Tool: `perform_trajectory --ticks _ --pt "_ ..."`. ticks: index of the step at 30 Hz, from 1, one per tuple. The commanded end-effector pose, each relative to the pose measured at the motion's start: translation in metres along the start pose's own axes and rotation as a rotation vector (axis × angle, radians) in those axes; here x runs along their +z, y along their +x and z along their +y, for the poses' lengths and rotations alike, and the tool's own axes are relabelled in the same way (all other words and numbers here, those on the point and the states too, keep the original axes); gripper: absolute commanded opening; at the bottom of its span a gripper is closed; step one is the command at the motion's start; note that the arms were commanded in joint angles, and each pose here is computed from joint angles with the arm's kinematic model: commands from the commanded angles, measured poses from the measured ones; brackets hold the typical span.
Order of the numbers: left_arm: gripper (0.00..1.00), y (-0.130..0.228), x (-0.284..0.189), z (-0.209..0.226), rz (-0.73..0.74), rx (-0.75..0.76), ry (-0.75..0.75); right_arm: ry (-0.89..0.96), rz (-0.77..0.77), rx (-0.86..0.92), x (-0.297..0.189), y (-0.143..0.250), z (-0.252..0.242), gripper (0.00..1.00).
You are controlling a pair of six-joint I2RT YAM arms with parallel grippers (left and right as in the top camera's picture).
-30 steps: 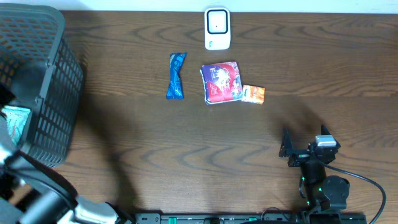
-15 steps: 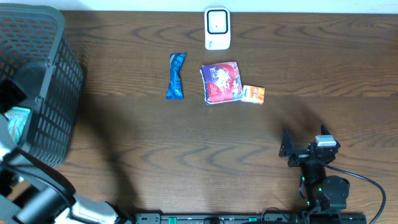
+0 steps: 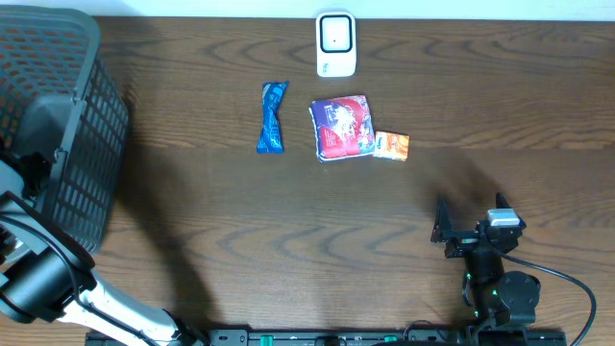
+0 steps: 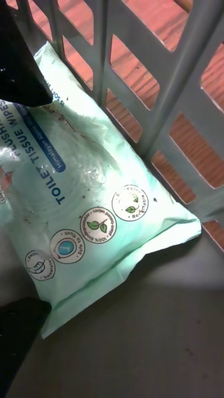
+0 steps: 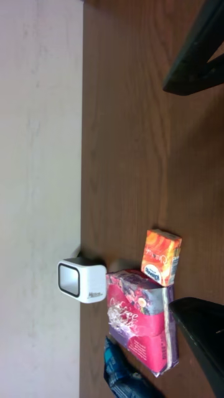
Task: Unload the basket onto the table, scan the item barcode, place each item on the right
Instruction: 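Grasp the green pack and lift it out of the basket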
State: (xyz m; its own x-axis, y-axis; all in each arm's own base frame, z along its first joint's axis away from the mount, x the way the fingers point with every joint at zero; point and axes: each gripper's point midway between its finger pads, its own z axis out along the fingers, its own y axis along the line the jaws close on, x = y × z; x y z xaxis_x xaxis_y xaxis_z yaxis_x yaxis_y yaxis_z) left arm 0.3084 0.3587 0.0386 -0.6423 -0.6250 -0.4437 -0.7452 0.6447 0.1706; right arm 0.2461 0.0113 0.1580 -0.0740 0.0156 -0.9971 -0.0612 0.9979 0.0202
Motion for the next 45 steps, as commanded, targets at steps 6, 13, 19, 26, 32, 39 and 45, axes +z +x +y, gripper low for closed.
perform_trajectory --ticks 6,13,19,26,32,39,45 --pt "0.86 0.045 0.038 -0.018 0.156 -0.025 0.076 0.003 -0.002 -0.010 0.000 0.001 -0.001 0.99" --pt "0.07 0.043 0.031 -0.028 0.154 -0.030 0.139 0.003 -0.002 -0.010 0.000 0.001 -0.001 0.99" --pt "0.08 0.010 -0.006 -0.021 0.050 -0.142 0.137 0.003 -0.002 -0.010 0.000 0.001 -0.001 0.99" --pt "0.07 -0.071 -0.122 -0.029 -0.270 -0.346 0.361 0.003 -0.002 -0.010 0.000 0.001 -0.001 0.99" --pt "0.07 -0.120 -0.238 -0.038 -0.539 -0.450 0.620 0.003 -0.002 -0.010 0.000 0.001 -0.001 0.99" --pt "0.07 -0.122 -0.341 -0.070 -0.732 -0.356 0.752 0.003 -0.002 -0.010 0.000 0.001 -0.001 0.99" --pt "0.07 -0.087 -0.397 -0.172 -0.706 -0.167 0.968 0.003 -0.002 -0.010 0.000 0.001 -0.001 0.99"
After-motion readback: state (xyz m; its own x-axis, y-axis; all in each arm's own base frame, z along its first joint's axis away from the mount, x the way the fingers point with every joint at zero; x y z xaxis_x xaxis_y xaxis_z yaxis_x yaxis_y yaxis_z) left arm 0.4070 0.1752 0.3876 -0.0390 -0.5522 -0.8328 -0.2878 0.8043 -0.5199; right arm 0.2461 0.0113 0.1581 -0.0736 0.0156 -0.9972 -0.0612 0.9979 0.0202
